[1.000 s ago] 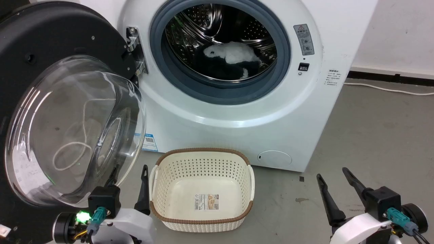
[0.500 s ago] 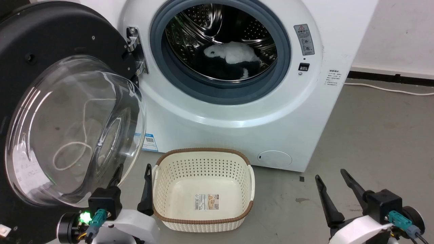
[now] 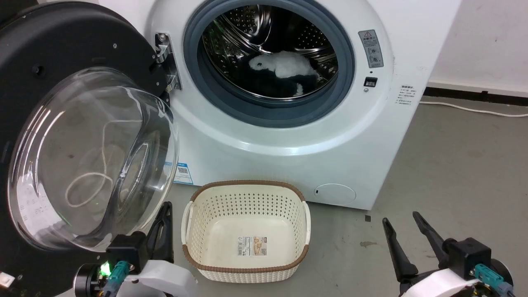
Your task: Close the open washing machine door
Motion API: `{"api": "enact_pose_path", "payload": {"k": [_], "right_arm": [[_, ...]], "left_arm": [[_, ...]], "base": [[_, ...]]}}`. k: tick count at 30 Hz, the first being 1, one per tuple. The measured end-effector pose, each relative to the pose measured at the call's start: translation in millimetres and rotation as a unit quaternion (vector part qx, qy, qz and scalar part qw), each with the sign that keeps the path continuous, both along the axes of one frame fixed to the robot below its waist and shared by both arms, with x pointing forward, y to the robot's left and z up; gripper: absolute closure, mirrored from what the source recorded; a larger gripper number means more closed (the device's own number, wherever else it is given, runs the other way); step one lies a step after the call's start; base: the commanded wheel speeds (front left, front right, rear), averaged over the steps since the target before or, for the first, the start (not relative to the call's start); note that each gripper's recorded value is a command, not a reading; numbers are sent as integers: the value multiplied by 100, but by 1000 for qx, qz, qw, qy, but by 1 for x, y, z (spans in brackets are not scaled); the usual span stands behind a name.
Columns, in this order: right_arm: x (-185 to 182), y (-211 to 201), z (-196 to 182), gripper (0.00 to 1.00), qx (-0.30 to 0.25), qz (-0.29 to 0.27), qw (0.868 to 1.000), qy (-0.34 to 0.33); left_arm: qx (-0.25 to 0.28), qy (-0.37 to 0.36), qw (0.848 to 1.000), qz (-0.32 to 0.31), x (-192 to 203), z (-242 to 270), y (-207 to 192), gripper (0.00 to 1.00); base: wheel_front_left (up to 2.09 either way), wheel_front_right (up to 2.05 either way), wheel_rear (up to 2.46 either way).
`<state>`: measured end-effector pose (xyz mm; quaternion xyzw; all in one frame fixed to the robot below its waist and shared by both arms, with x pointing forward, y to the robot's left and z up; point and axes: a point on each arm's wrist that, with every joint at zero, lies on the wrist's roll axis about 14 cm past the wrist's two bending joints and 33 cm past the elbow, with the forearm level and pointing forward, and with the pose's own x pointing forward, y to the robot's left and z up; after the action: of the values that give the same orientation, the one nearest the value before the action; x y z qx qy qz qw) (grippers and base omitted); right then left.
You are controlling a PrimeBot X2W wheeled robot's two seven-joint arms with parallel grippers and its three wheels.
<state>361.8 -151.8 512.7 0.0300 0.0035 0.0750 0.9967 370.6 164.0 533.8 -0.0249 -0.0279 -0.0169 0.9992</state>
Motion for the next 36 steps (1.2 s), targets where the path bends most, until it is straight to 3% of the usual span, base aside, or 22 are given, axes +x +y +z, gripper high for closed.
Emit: {"api": "enact_pose_path", "payload": {"k": [7,12,17,25,30,36], "right_arm": [[1,4,-1,0,13,6,1000,-1],[2,12,-3,0,19,16,1000,-1],[3,20,-7,0,25,29,999,3],[7,38,-10,0,38,54,998,7],[10,47,-12,0,46,67,997,9],[16,53,-24,0,50,74,996,24]], "left_arm": [[-23,-47,999,13,-2,28,9,100],[-43,-109,991,59,-9,66,39,100],[-44,-180,975,125,-24,108,81,100],[-42,-244,934,256,-70,140,168,100],[-42,-236,917,320,-97,128,214,100],[-7,-141,928,346,-95,83,254,100]], "base": [[0,0,0],[0,0,0],[0,0,0],[0,0,0],[0,0,0],[0,0,0]]}}
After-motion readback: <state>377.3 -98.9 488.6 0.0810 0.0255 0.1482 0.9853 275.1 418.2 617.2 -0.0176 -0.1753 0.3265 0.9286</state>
